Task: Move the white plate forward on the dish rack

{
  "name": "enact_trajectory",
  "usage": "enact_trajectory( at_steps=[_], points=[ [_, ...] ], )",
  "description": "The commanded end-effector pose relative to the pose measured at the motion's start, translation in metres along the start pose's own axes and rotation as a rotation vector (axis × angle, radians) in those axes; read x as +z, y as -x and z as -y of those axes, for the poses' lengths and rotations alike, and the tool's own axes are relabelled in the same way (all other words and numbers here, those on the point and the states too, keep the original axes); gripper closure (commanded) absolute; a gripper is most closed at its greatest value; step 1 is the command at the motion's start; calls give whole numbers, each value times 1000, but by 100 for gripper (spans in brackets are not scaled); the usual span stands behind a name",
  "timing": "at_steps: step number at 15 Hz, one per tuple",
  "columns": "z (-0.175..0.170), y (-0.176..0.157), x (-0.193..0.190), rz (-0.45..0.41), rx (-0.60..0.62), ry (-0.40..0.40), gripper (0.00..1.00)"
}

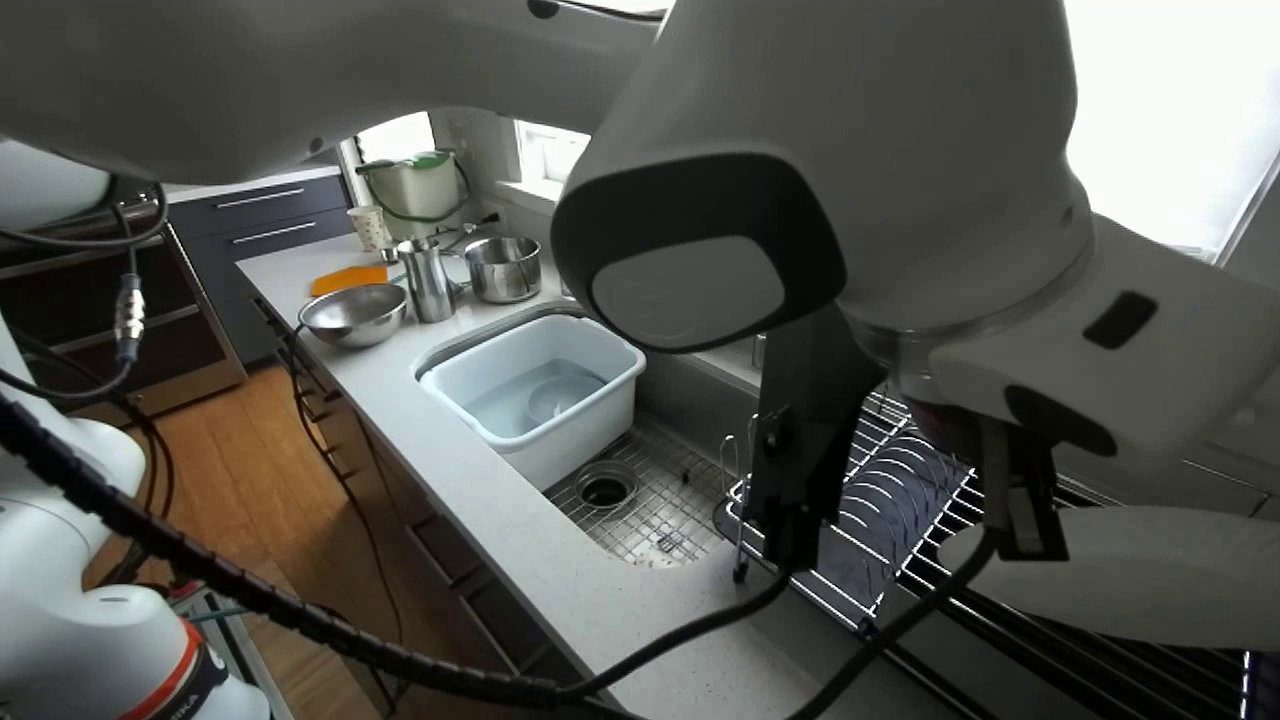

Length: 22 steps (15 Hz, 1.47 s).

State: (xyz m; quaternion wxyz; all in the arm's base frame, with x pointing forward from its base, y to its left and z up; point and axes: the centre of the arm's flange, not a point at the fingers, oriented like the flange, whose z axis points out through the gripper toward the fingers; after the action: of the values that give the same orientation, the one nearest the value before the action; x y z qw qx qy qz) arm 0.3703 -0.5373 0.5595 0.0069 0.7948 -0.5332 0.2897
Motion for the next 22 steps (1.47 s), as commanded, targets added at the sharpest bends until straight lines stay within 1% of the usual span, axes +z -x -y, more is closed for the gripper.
enact_trajectory(
  at_steps=[1, 4, 8, 15, 19, 22],
  points=[
    [22, 3, -17, 16, 27, -24, 100],
    [42, 3, -27, 18, 41, -50, 100],
    [67, 7, -33, 43, 106, -77, 100],
    [119, 12, -37, 162, 234, -117, 100],
    [143, 19, -42, 205, 282, -98, 100],
    [150, 20, -39, 235, 329, -63, 100]
  ],
)
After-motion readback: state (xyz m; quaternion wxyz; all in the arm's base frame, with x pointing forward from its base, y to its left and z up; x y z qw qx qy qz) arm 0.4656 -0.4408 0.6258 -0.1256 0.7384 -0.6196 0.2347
